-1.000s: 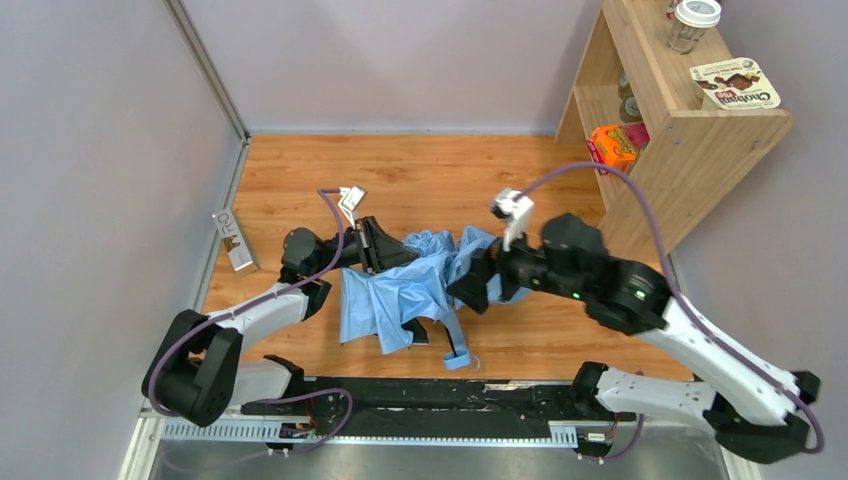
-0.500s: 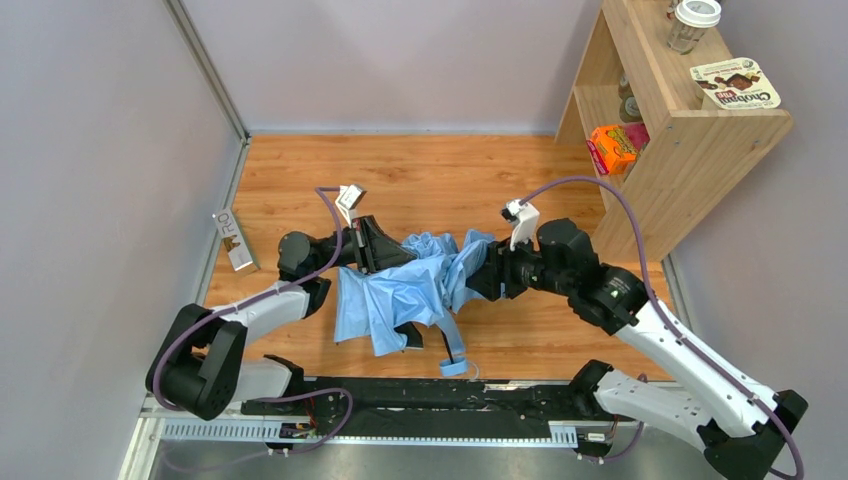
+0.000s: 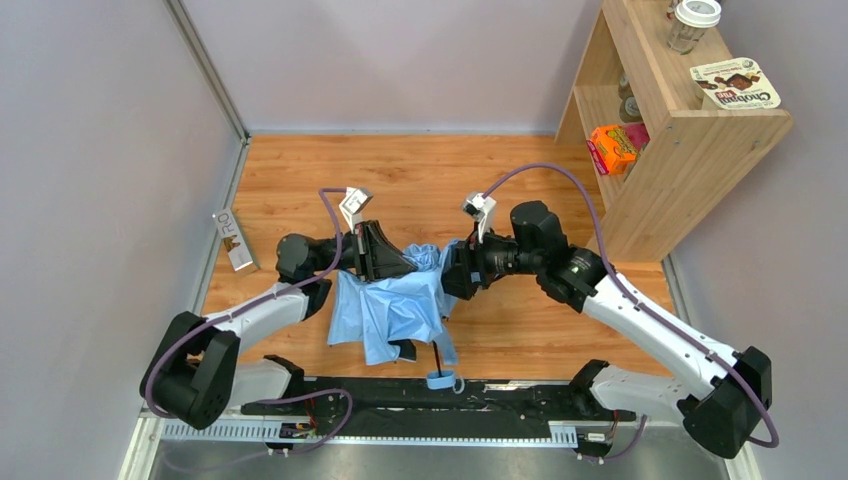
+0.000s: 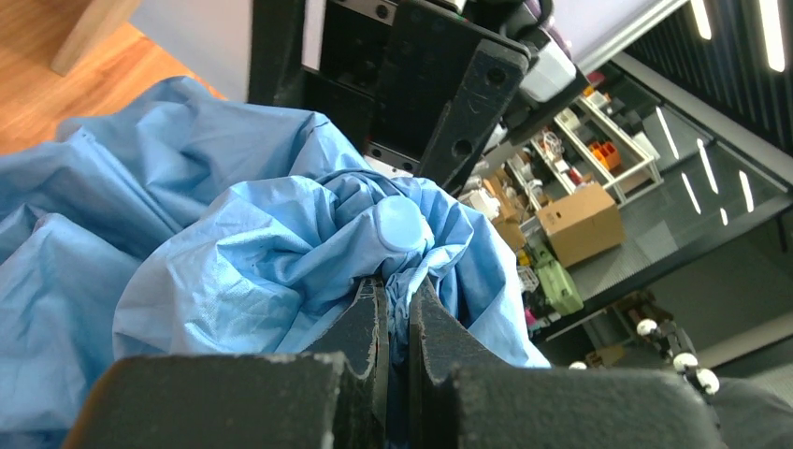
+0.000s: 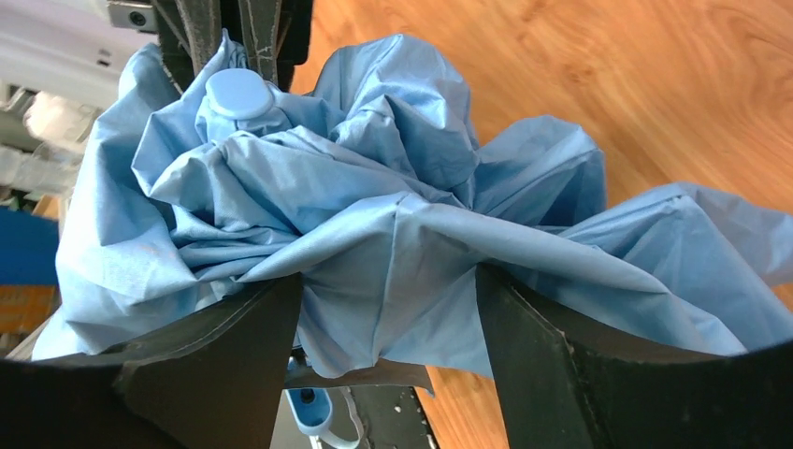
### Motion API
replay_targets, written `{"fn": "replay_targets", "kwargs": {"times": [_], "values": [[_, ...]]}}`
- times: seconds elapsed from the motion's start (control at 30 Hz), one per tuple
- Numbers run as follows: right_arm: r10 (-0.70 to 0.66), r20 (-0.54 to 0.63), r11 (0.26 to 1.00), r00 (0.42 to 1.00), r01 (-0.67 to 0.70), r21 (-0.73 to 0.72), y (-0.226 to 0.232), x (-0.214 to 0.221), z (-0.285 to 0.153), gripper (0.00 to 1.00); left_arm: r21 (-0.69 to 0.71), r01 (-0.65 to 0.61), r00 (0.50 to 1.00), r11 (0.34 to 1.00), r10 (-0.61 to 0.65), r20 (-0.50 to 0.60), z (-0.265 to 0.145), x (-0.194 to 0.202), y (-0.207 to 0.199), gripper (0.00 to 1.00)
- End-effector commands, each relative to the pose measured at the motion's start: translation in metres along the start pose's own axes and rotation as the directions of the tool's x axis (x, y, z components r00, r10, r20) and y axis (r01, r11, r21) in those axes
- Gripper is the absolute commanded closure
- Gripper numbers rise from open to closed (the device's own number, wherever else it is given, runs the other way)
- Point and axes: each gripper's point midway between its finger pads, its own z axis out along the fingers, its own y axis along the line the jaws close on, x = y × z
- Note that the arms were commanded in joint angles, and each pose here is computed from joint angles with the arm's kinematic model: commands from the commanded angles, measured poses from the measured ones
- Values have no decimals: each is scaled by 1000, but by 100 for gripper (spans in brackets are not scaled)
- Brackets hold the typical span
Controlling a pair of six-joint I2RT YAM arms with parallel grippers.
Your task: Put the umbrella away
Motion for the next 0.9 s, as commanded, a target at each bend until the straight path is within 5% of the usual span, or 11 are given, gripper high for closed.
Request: {"fn": "replay_targets", "kwargs": {"times": [0.0, 0.13, 0.27, 0.53, 0.77, 0.87], "values": [[-102, 79, 976, 992, 115, -184, 33, -28, 5, 23, 150, -239, 971, 960, 238, 23, 7, -11, -56, 100], [-55, 58, 997, 997, 51, 61, 0, -29, -5, 14, 137, -246, 969, 959, 239, 66, 7, -17, -57, 100], [-17, -10, 939, 1000, 20, 344, -28, -6, -55, 13, 99, -296, 951, 950, 283, 128, 3, -30, -58, 100], [-122, -45, 991, 991, 125, 56, 49, 38, -63, 11, 40, -339, 936, 940, 332, 119, 3, -52, -48, 100], [-163, 64, 987, 984, 162, 20, 55, 14, -36, 12, 73, -285, 953, 956, 274, 130, 3, -52, -51, 100], [-188, 26, 982, 982, 187, 20, 50, 18, -15, 12, 61, -274, 956, 960, 265, 127, 2, -51, -50, 100]]}}
